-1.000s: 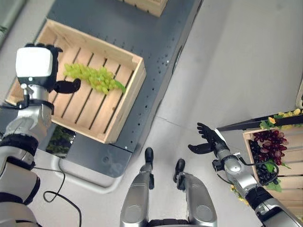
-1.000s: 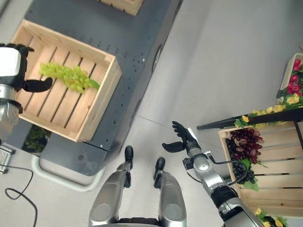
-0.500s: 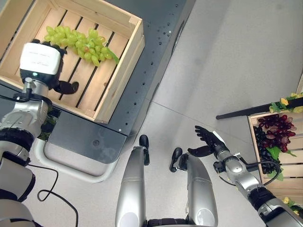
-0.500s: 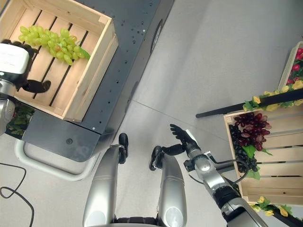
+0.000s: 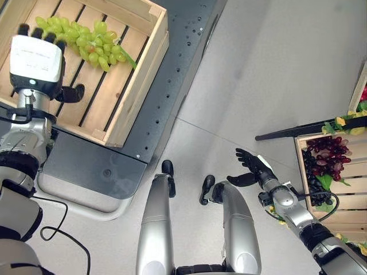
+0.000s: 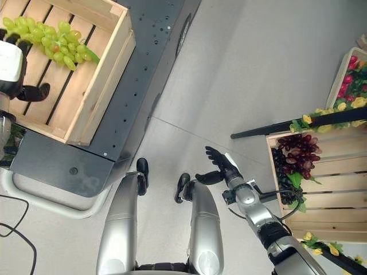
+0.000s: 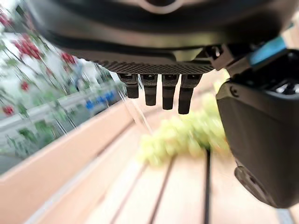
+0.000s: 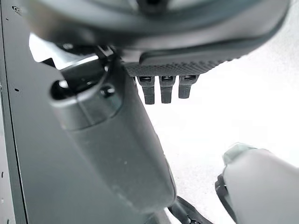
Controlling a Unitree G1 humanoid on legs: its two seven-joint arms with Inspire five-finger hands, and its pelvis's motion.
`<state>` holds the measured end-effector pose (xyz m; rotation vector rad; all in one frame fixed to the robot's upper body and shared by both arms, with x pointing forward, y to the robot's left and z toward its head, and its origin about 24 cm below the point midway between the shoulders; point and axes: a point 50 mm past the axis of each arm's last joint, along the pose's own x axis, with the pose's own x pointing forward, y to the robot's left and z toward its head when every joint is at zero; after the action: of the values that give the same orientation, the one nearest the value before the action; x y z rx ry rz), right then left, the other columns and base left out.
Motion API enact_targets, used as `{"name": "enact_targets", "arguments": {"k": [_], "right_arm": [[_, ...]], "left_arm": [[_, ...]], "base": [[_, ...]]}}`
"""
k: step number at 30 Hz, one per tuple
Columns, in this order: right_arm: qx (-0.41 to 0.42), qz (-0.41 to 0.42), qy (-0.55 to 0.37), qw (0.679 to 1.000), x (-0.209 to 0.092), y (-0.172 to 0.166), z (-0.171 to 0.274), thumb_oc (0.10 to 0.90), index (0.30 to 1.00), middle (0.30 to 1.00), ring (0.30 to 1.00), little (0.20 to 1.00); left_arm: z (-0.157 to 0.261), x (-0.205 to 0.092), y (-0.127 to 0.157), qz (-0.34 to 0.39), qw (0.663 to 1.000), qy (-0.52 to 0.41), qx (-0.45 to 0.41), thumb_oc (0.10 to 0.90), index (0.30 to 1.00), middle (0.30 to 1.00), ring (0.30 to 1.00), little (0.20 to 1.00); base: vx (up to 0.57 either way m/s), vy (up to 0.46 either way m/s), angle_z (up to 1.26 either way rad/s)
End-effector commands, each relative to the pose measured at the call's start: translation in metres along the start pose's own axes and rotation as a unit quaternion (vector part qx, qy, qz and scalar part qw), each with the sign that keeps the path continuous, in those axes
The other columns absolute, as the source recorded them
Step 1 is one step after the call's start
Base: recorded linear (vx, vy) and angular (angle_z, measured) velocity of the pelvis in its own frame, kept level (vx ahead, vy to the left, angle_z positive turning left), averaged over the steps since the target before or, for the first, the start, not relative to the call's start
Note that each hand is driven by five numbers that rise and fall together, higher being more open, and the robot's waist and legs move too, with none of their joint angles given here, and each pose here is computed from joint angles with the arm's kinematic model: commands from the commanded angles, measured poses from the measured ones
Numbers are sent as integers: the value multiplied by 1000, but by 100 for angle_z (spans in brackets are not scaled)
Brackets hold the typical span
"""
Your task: Pick up the fruits from the basket on one side to the basket on the other side
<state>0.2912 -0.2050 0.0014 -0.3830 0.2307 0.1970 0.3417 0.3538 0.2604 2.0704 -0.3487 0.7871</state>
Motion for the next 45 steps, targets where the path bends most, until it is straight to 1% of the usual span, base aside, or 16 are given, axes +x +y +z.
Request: {"name": "enact_targets", "arguments": {"k": [1,6,9,11,12,13,16,19,20,22,24,29,31,33,40,45], "right_arm": [[23,-1,-48,999,-10,-3,6,800,900,900,900,900],[25,5,-46,999,-9,3,5,800,900,900,900,900],[26,6,-45,999,-9,5,6,800,900,900,900,900],[29,6,-47,998,-9,5,7,800,900,900,900,900],[31,7,-48,998,-8,5,8,800,900,900,900,900],[32,7,-48,998,-8,5,8,800,900,900,900,900],[32,10,-51,998,-7,5,10,800,900,900,900,900],[30,8,-50,998,-7,4,10,800,900,900,900,900],[28,8,-49,998,-7,3,10,800,900,900,900,900],[23,8,-46,999,-7,2,9,800,900,900,900,900],[18,9,-45,999,-7,0,9,800,900,900,900,900],[14,1,-44,999,-8,-4,9,800,900,900,900,900],[13,0,-42,999,-9,-5,8,800,900,900,900,900],[15,1,-43,999,-9,-5,8,800,900,900,900,900],[20,2,-42,999,-9,-5,10,800,900,900,900,900],[15,0,-38,999,-11,-5,4,800,900,900,900,900]], "left_arm": [[-60,28,56,154,980,121,45,800,900,900,900,900],[-57,33,62,184,974,122,42,800,900,900,900,900],[-54,36,64,174,978,115,29,800,900,900,900,900],[-50,39,61,143,984,97,29,800,900,900,900,900],[-47,40,53,84,992,90,25,800,900,900,900,900],[-45,40,52,74,993,85,26,800,900,900,900,900],[-41,34,35,-5,998,62,16,800,900,900,900,900],[-31,24,19,-52,998,28,3,800,900,900,900,900],[-27,22,16,-54,998,17,0,800,900,900,900,900],[-23,18,13,-45,999,-5,-2,800,900,900,900,900],[-19,17,15,-15,1000,-22,2,800,900,900,900,900],[-22,23,27,40,999,-20,11,800,900,900,900,900],[-24,31,38,71,997,-6,7,800,900,900,900,900],[-23,35,42,76,997,2,0,800,900,900,900,900],[-9,34,37,47,998,-45,10,800,900,900,900,900],[-22,31,46,135,991,16,-1,800,900,900,900,900]], "base": [[13,0,7],[6,8,1],[0,0,0],[4,12,-2],[0,0,0],[0,0,0],[0,0,0],[0,0,0],[0,0,0],[0,0,0],[3,5,-2],[0,0,0],[0,0,0],[0,0,0],[-5,-25,0],[0,0,0]]}}
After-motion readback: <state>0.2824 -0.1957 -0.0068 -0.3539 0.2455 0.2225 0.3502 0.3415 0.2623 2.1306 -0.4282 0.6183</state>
